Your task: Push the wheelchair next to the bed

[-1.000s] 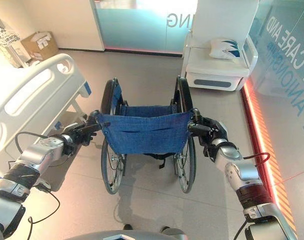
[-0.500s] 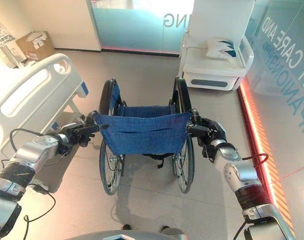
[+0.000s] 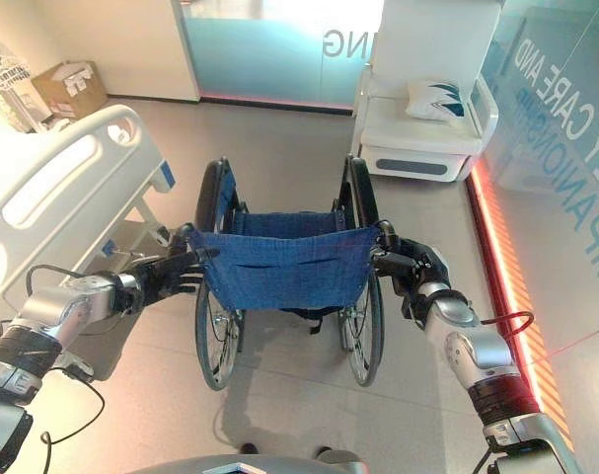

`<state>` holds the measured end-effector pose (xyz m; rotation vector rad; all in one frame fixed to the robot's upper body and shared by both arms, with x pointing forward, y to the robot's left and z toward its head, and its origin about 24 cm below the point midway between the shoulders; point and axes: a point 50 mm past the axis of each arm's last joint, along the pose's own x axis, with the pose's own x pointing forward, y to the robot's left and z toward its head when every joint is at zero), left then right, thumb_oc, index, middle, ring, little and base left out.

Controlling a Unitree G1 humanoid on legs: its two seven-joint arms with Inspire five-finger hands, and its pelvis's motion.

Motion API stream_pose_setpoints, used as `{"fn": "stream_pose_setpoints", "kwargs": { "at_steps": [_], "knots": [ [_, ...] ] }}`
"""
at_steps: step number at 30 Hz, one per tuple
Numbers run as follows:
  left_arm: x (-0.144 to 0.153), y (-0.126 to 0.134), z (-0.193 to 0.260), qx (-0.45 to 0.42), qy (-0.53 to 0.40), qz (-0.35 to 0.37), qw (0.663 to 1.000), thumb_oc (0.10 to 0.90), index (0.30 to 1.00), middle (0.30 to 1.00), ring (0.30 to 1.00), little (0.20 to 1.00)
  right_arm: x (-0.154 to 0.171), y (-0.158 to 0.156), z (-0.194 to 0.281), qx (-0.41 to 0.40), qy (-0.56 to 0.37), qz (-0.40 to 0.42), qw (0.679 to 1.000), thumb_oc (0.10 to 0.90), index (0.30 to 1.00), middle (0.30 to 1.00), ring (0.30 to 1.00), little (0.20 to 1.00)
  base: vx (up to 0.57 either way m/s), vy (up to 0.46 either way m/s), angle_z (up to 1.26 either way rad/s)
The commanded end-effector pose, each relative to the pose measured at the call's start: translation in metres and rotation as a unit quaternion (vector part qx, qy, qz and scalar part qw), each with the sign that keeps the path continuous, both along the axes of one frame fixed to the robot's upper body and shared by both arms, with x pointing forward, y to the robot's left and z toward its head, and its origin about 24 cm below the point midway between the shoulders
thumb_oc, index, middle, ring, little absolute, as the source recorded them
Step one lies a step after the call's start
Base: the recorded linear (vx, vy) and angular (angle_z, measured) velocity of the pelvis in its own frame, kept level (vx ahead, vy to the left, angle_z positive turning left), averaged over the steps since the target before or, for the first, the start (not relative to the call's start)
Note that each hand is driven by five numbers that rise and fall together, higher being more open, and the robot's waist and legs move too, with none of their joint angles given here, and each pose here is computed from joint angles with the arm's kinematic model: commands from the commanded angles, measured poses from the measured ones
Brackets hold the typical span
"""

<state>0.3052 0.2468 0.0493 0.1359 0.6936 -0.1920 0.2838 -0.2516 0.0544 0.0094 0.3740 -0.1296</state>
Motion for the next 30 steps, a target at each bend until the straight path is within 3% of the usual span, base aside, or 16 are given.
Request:
{"fn": "stream_pose_setpoints", "kwargs": {
  "at_steps": [1,9,17,21,25,30],
  "knots": [
    [0.013,-0.069,0.009,-0.088,-0.067,-0.098,0.989,0.400,0.300,0.300,0.300,0.300,-0.003,0.067,-0.005,0.105,-0.015,0.118,0.987,0.400,0.300,0.300,0.300,0.300,0.00,0.000,0.00],
    [0.018,-0.057,0.014,-0.080,-0.078,-0.073,0.991,0.400,0.300,0.300,0.300,0.300,-0.002,0.066,-0.009,0.105,-0.010,0.118,0.987,0.400,0.300,0.300,0.300,0.300,0.00,0.000,0.00],
    [0.017,-0.062,0.011,-0.100,-0.078,-0.079,0.989,0.400,0.300,0.300,0.300,0.300,-0.005,0.066,-0.014,0.107,-0.008,0.120,0.987,0.400,0.300,0.300,0.300,0.300,0.00,0.000,0.00],
    [0.014,-0.074,0.008,-0.157,-0.072,-0.077,0.982,0.400,0.300,0.300,0.300,0.300,-0.007,0.067,-0.015,0.109,-0.008,0.122,0.987,0.400,0.300,0.300,0.300,0.300,0.00,0.000,0.00],
    [0.005,-0.096,0.004,-0.280,-0.041,-0.083,0.956,0.400,0.300,0.300,0.300,0.300,-0.010,0.071,-0.020,0.109,-0.004,0.123,0.986,0.400,0.300,0.300,0.300,0.300,0.00,0.000,0.00],
    [-0.009,-0.120,0.009,-0.445,-0.024,-0.095,0.890,0.400,0.300,0.300,0.300,0.300,-0.016,0.072,-0.025,0.111,0.000,0.125,0.986,0.400,0.300,0.300,0.300,0.300,0.00,0.000,0.00]
  ]
}}
